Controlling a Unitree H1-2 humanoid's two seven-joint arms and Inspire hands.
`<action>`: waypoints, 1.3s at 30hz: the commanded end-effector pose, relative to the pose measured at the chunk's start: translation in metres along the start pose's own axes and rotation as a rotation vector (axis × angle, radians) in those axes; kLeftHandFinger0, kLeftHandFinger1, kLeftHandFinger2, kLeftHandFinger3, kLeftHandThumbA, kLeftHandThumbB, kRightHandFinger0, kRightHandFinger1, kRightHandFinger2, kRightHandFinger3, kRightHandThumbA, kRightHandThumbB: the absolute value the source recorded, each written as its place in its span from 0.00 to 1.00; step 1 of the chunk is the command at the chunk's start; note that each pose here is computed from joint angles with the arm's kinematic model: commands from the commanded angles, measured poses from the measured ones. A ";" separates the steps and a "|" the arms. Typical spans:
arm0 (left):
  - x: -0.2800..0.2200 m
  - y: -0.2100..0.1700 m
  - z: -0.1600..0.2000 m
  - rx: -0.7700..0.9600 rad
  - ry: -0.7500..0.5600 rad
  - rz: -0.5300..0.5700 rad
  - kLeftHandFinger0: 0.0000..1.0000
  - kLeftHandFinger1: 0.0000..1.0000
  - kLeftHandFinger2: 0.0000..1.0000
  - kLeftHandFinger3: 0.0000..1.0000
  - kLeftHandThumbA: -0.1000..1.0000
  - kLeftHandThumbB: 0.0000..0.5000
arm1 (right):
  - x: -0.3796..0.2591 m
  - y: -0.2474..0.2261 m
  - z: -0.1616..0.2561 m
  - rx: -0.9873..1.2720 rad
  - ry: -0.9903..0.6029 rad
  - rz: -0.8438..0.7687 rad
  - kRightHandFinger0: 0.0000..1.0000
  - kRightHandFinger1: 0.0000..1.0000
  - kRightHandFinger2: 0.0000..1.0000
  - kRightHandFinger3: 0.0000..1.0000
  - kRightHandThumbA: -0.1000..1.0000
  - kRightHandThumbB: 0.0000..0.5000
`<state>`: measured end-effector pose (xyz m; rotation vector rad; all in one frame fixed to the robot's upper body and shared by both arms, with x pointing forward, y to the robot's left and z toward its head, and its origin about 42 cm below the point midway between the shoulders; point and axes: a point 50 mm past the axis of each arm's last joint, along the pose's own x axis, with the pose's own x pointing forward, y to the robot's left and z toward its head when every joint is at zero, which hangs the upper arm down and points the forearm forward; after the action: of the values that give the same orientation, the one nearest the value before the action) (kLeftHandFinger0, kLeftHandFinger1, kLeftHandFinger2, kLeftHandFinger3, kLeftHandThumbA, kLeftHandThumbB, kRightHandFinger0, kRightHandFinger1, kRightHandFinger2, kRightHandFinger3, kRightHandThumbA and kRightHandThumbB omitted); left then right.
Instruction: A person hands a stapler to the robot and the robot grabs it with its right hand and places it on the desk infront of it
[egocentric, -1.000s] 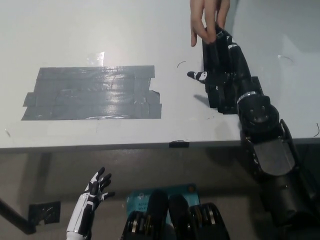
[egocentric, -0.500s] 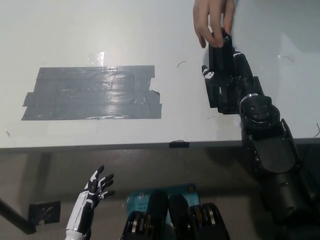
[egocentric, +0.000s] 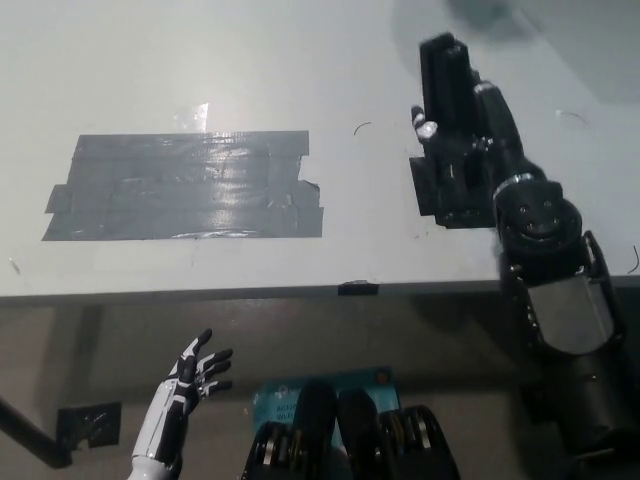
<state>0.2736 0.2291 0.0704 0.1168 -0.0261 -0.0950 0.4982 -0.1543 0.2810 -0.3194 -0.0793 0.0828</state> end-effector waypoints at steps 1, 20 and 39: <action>0.004 0.005 0.010 0.011 -0.039 -0.009 0.81 0.87 0.85 0.98 1.00 0.82 | 0.001 0.009 0.060 -0.211 -0.114 0.169 0.07 0.52 0.86 0.88 0.00 0.33; 0.007 0.006 0.011 0.041 -0.051 -0.029 0.77 0.82 0.75 0.93 1.00 0.87 | 0.018 0.023 -0.041 -0.789 0.114 0.543 0.14 0.66 0.93 0.98 0.00 0.36; 0.011 0.006 0.014 0.053 -0.064 -0.039 0.75 0.80 0.74 0.87 1.00 0.84 | 0.011 0.011 -0.024 -0.738 -0.042 0.444 1.00 1.00 1.00 1.00 0.93 1.00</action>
<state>0.2793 0.2310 0.0745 0.1433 -0.0393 -0.1183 0.5087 -0.1444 0.2317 -1.0521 0.0131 0.5177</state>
